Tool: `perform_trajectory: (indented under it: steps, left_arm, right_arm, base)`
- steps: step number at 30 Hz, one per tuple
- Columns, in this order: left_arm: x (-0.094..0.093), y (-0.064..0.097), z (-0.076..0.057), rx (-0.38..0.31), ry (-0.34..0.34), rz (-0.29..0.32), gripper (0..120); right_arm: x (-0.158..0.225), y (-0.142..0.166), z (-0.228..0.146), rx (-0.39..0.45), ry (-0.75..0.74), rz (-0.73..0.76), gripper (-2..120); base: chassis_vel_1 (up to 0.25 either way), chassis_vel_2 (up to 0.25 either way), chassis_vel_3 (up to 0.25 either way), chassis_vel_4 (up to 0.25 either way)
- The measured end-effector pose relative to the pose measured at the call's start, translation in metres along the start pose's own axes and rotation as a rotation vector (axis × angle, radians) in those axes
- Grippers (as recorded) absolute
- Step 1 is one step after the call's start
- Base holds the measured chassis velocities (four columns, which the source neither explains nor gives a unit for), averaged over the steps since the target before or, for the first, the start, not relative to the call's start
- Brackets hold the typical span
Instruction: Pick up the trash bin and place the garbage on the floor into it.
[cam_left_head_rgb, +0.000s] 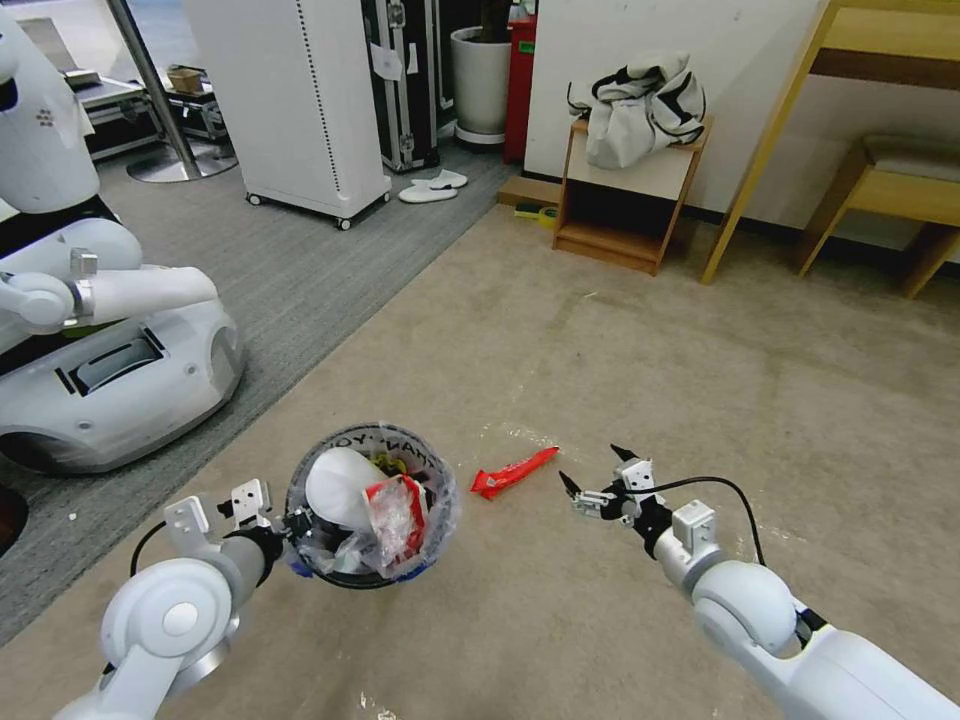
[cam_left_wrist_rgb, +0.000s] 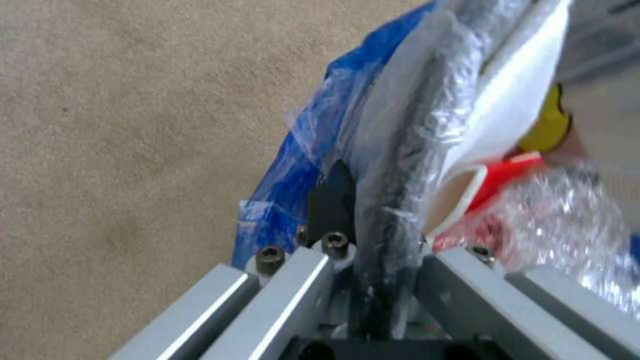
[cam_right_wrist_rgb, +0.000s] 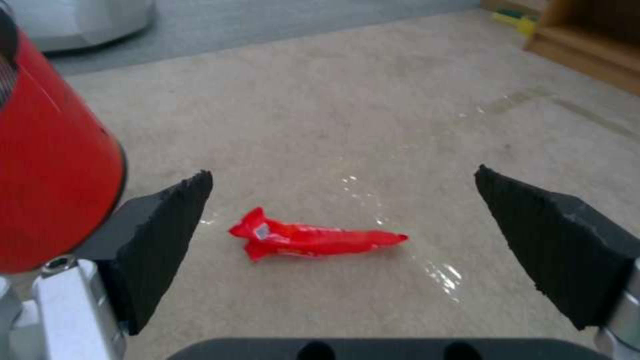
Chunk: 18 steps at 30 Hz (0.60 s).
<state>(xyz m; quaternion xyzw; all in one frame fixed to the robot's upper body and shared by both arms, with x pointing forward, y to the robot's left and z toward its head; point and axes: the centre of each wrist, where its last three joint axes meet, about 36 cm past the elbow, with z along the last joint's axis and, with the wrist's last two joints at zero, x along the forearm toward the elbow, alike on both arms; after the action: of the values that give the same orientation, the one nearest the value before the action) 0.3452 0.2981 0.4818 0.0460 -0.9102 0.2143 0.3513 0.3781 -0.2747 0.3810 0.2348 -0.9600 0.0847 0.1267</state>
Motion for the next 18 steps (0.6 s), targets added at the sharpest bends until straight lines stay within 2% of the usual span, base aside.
perform_trajectory:
  steps: [5, 11, 18]
  left_arm:
    - [-0.0017, 0.0004, -0.0019, 0.002, -0.004, 0.0, 0]
    - [-0.0024, 0.0015, -0.0038, 0.001, -0.007, -0.002, 0]
    - [-0.0037, 0.0056, -0.0034, -0.004, -0.001, 0.016, 0]
  right_arm:
    - [0.0011, -0.0051, -0.0006, 0.006, 0.003, -0.015, 100]
    - [0.0038, -0.0053, -0.0008, 0.011, 0.011, -0.004, 100]
    - [0.0059, -0.0093, -0.0075, 0.035, 0.009, 0.022, 100]
  base:
    - [0.0, 0.0, 0.0, 0.0]
    - [-0.081, 0.062, 0.086, -0.082]
    - [-0.168, 0.185, 0.178, -0.172]
